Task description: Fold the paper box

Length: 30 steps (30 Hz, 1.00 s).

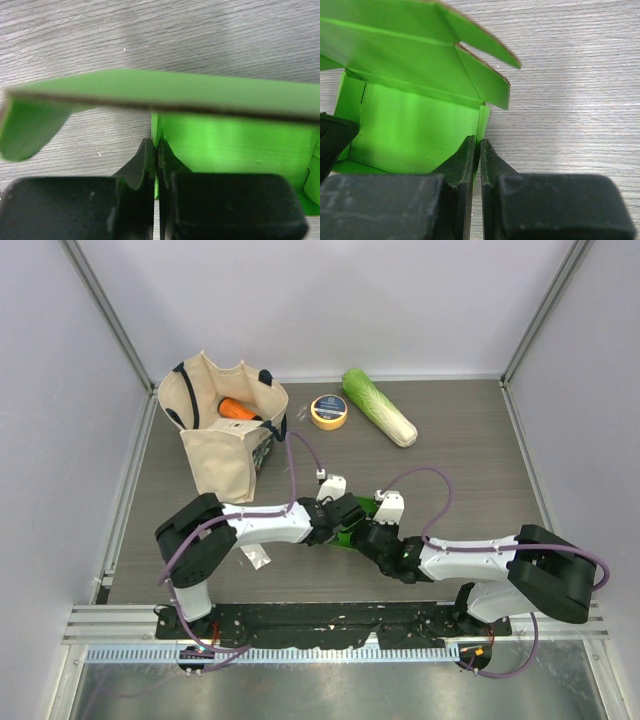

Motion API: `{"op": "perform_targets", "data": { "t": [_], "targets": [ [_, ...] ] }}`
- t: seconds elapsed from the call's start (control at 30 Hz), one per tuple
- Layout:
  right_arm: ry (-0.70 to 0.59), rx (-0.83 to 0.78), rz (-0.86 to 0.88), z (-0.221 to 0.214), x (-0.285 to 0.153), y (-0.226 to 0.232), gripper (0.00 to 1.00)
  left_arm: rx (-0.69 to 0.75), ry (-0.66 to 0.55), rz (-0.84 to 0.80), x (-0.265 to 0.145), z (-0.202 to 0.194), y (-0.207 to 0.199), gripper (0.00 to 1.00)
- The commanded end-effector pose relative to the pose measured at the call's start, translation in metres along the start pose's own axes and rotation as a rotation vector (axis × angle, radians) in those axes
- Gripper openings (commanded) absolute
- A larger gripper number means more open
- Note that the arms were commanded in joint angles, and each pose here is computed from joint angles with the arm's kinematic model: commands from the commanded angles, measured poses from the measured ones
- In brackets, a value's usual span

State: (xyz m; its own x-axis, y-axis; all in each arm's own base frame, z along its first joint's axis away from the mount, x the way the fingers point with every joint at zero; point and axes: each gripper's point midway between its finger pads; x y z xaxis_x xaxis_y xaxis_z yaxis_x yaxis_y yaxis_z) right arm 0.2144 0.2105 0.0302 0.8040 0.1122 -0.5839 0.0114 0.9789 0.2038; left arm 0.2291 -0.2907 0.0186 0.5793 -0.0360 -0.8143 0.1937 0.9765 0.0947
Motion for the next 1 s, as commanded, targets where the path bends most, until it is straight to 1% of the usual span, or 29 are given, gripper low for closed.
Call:
{"op": "perform_targets", "data": {
  "t": [0.0, 0.07, 0.1, 0.17, 0.2, 0.23, 0.27, 0.3, 0.4, 0.53, 0.57, 0.6, 0.63, 0.67, 0.73, 0.77, 0.83, 0.97],
  "targets": [
    [0.041, 0.002, 0.065, -0.004, -0.003, 0.019, 0.01, 0.052, 0.163, -0.008, 0.02, -0.049, 0.007, 0.0],
    [0.045, 0.001, 0.063, -0.005, -0.002, 0.02, 0.01, 0.082, 0.178, 0.055, 0.025, -0.055, 0.018, 0.0],
    [0.048, -0.001, 0.056, -0.007, -0.001, 0.019, 0.01, 0.084, 0.171, 0.083, 0.025, -0.051, 0.02, 0.0],
    [0.049, -0.004, 0.042, -0.007, 0.001, 0.019, 0.01, 0.109, 0.149, 0.229, 0.032, -0.053, 0.037, 0.0],
    [0.054, -0.014, 0.033, -0.01, 0.003, 0.018, 0.01, 0.144, 0.165, 0.29, 0.027, -0.052, 0.044, 0.0],
    [0.051, -0.012, 0.03, -0.009, 0.003, 0.019, 0.01, 0.198, 0.194, 0.362, 0.035, -0.066, 0.05, 0.0],
    [0.047, -0.005, 0.033, -0.009, 0.002, 0.021, 0.01, 0.204, 0.173, 0.418, 0.035, -0.064, 0.055, 0.0],
    [0.039, -0.003, 0.028, -0.008, 0.003, 0.021, 0.01, 0.229, 0.183, 0.443, 0.036, -0.068, 0.057, 0.0],
    [0.027, 0.019, 0.043, -0.005, 0.0, 0.023, 0.01, 0.248, 0.212, 0.428, 0.043, -0.084, 0.051, 0.0],
    [-0.008, 0.11, 0.14, -0.001, -0.007, 0.03, 0.01, 0.261, 0.229, 0.389, 0.052, -0.09, 0.043, 0.0],
    [-0.025, 0.133, 0.168, 0.006, -0.011, 0.032, 0.02, 0.244, 0.226, 0.359, 0.055, -0.091, 0.036, 0.0],
    [-0.035, 0.154, 0.193, 0.008, -0.013, 0.035, 0.05, 0.245, 0.247, 0.335, 0.055, -0.096, 0.034, 0.0],
    [-0.04, 0.155, 0.19, 0.006, -0.015, 0.027, 0.1, 0.24, 0.249, 0.326, 0.055, -0.097, 0.033, 0.0],
    [-0.064, 0.187, 0.208, 0.015, -0.02, 0.028, 0.14, 0.235, 0.248, 0.315, 0.057, -0.098, 0.03, 0.0],
    [-0.088, 0.179, 0.206, 0.018, -0.025, 0.017, 0.26, 0.237, 0.251, 0.306, 0.056, -0.1, 0.031, 0.0],
    [-0.115, 0.211, 0.233, 0.029, -0.033, 0.017, 0.28, 0.239, 0.248, 0.306, 0.056, -0.1, 0.033, 0.0],
    [-0.129, 0.21, 0.226, 0.029, -0.038, 0.004, 0.3, 0.24, 0.257, 0.307, 0.056, -0.103, 0.034, 0.0],
    [-0.187, 0.262, 0.267, 0.047, -0.057, -0.009, 0.36, 0.254, 0.286, 0.33, 0.06, -0.11, 0.037, 0.0]
  ]
}}
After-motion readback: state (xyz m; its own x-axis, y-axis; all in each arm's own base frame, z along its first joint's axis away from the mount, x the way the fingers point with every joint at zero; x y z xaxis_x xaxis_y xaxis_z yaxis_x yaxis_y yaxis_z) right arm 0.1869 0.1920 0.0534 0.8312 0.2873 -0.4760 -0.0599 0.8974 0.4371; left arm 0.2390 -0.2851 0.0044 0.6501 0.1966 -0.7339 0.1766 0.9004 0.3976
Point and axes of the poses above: each gripper's point midway between its finger pads, its own x axis out along the fingers, its own y axis along the line the jaws close on, z = x × y, and after that the axes turned 3 degrees about x, right-handed
